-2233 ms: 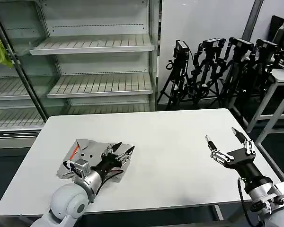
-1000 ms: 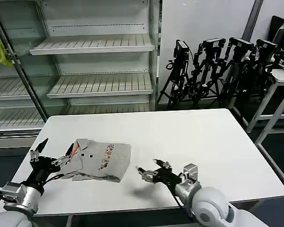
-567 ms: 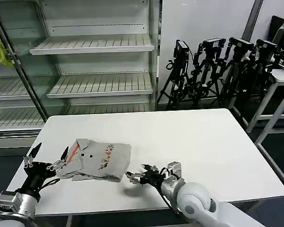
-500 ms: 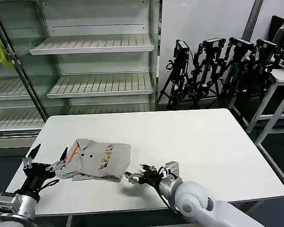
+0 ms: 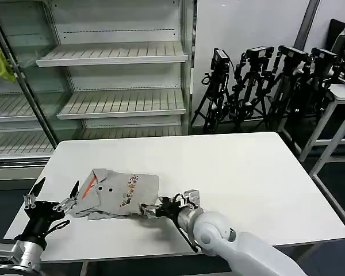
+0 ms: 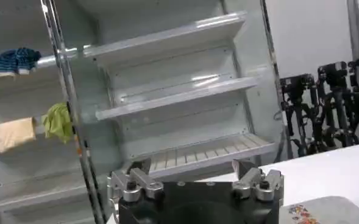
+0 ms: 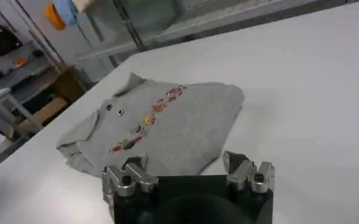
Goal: Fold and organize the clothes.
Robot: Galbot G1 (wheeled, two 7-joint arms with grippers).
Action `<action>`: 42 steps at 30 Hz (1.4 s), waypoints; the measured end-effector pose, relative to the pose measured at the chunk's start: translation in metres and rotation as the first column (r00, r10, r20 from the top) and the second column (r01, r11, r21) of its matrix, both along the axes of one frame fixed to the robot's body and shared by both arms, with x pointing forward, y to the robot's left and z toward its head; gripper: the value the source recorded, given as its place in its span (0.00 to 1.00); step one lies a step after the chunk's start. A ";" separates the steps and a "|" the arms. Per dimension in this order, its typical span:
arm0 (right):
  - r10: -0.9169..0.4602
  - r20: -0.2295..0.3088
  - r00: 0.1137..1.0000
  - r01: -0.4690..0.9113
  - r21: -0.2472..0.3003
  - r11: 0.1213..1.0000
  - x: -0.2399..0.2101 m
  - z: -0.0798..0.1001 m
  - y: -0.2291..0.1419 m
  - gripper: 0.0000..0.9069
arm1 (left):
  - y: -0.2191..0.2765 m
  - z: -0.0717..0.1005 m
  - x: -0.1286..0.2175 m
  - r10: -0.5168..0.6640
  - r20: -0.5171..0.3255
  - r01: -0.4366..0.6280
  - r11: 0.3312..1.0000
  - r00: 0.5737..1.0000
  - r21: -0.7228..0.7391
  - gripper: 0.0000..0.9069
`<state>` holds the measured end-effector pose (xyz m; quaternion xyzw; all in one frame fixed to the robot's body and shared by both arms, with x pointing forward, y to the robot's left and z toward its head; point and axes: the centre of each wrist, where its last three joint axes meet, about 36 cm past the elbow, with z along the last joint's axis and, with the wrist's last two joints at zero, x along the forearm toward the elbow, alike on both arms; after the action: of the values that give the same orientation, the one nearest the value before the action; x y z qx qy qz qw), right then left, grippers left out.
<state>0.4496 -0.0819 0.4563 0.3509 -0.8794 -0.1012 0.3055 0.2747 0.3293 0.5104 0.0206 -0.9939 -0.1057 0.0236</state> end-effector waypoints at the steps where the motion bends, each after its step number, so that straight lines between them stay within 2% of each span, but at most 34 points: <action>1: 0.001 0.000 1.000 -0.001 0.000 1.000 0.002 0.000 0.002 0.11 | 0.000 0.000 0.000 0.000 0.000 0.000 1.000 1.000 0.000 1.00; 2: 0.001 0.001 1.000 -0.001 0.000 1.000 0.004 -0.001 0.004 0.01 | 0.000 0.000 0.000 0.000 0.001 0.000 1.000 1.000 0.000 1.00; 3: 0.002 0.003 1.000 -0.002 -0.001 1.000 0.005 -0.001 0.005 0.00 | 0.000 0.000 0.000 0.001 0.002 -0.001 1.000 1.000 0.000 1.00; 24: -0.020 0.046 0.999 0.021 -0.011 1.000 0.012 -0.004 -0.006 0.00 | -0.003 -0.005 0.001 -0.006 0.007 0.006 1.000 1.000 -0.010 1.00; 33: -0.037 0.062 0.997 0.040 -0.040 0.998 0.009 0.001 -0.034 0.00 | -0.007 -0.006 0.002 -0.018 0.007 0.018 1.000 1.000 -0.018 1.00; 42: -0.067 0.105 0.992 0.079 -0.114 0.990 0.002 0.014 -0.085 0.00 | -0.012 -0.008 0.006 -0.035 0.010 0.036 0.999 0.999 -0.026 1.00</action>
<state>0.4519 -0.1666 0.4708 0.3046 -0.9103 -0.0424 0.2771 0.2803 0.3172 0.5028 0.0030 -0.9955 -0.0928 0.0174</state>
